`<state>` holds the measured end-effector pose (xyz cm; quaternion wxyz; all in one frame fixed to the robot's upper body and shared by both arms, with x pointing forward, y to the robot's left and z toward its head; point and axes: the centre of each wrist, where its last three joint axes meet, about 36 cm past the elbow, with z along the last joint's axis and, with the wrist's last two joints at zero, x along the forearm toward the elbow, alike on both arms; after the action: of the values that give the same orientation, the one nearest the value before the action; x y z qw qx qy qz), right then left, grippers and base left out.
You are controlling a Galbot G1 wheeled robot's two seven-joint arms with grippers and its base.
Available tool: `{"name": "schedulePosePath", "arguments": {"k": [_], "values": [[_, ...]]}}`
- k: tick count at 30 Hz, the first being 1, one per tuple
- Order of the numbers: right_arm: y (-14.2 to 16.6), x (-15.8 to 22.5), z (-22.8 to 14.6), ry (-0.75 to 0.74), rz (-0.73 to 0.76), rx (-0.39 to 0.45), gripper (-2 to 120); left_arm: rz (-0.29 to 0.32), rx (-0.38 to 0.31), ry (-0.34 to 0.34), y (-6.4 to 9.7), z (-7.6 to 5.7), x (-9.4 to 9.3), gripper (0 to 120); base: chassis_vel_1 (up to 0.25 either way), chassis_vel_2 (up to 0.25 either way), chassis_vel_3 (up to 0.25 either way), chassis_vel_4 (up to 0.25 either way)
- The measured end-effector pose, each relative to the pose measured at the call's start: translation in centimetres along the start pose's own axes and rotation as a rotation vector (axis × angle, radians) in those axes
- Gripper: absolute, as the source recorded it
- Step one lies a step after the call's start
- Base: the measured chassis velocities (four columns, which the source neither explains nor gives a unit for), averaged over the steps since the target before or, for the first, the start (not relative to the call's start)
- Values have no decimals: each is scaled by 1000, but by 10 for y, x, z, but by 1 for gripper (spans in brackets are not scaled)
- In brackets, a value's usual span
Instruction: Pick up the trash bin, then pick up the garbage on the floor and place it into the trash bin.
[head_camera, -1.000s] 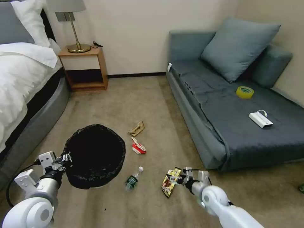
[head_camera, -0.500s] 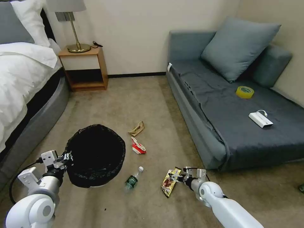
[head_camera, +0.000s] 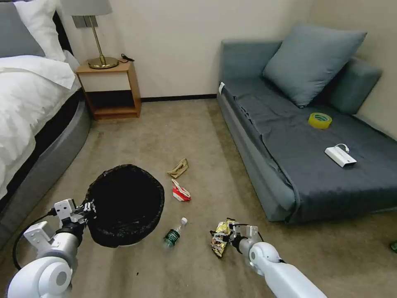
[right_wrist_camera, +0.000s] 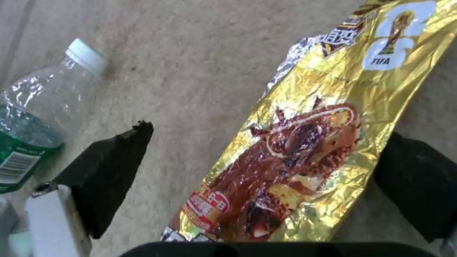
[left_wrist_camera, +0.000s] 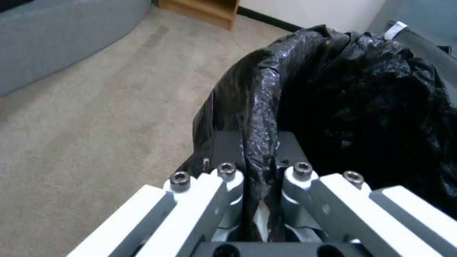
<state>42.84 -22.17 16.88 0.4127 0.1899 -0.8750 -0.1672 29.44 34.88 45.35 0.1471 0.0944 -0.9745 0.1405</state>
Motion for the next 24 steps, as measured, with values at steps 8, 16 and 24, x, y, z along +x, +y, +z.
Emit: {"name": "schedulePosePath", "arguments": {"k": [8,16,24], "values": [[-2,-5,5,-5,16,91,97,4,6,-2,1,3,-3,5,0,0,0,0],[-5,-5,9,-15,29,114,71,9,5,-3,0,3,-4,5,0,0,0,0],[-4,-6,13,-19,25,125,42,13,9,-2,0,4,-4,5,0,0,0,0]]}}
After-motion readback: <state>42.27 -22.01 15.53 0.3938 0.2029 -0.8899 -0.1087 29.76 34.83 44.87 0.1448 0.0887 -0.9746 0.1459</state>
